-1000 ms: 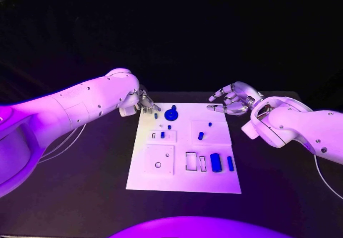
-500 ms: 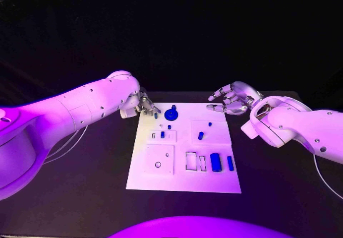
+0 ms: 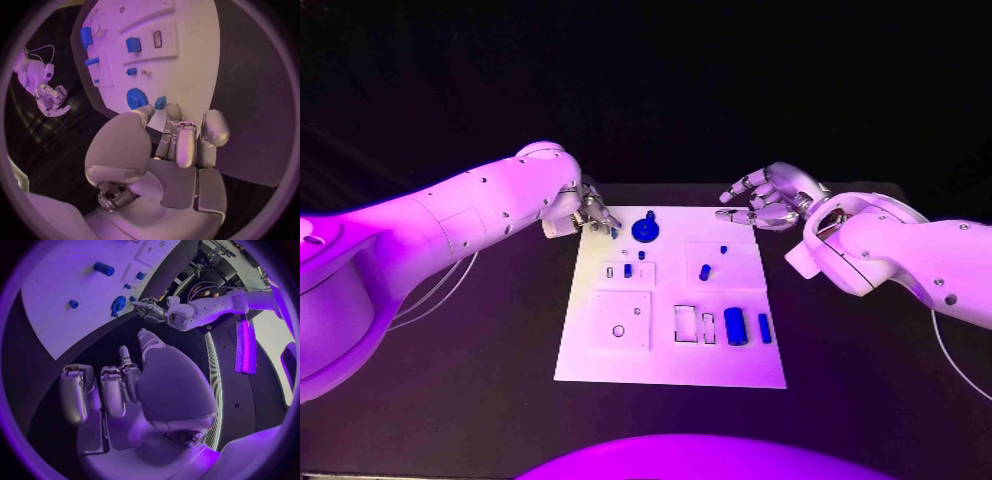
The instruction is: Assemble the parts on the task board
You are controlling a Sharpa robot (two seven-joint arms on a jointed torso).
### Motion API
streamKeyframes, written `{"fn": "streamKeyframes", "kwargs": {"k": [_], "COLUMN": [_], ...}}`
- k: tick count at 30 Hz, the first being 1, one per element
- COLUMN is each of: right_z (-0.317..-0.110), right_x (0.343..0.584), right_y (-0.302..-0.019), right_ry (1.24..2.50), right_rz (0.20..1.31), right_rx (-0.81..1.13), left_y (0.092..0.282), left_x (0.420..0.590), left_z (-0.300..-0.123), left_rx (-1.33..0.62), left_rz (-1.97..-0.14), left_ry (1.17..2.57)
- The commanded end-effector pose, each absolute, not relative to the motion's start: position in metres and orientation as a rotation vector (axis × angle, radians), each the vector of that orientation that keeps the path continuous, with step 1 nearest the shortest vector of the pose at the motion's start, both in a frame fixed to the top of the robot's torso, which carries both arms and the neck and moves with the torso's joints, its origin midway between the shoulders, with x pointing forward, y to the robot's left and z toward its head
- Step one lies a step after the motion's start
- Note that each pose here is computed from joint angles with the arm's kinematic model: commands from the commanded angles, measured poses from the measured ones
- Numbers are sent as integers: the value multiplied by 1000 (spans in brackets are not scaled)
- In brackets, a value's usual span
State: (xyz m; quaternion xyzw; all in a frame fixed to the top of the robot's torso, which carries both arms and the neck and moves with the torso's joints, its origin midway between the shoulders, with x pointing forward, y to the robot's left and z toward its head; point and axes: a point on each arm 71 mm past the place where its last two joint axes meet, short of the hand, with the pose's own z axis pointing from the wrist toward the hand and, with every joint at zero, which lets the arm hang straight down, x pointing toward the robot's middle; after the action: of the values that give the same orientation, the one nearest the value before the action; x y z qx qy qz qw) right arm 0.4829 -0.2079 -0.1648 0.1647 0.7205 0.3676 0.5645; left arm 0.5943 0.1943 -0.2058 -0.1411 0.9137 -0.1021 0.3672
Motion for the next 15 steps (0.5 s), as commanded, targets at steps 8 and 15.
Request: {"fn": "streamKeyframes", "kwargs": {"k": [8, 15], "right_z": [-165, -165], "right_x": [483, 483], "right_y": [-206, -206], "right_ry": [1694, 1693], "right_rz": [874, 874], "right_rx": [374, 374], "left_y": [194, 194], "left_x": [594, 594], "left_z": [-208, -208], "left_rx": [-372, -372], "left_rz": [-311, -313], "left_ry": [2380, 2381]}}
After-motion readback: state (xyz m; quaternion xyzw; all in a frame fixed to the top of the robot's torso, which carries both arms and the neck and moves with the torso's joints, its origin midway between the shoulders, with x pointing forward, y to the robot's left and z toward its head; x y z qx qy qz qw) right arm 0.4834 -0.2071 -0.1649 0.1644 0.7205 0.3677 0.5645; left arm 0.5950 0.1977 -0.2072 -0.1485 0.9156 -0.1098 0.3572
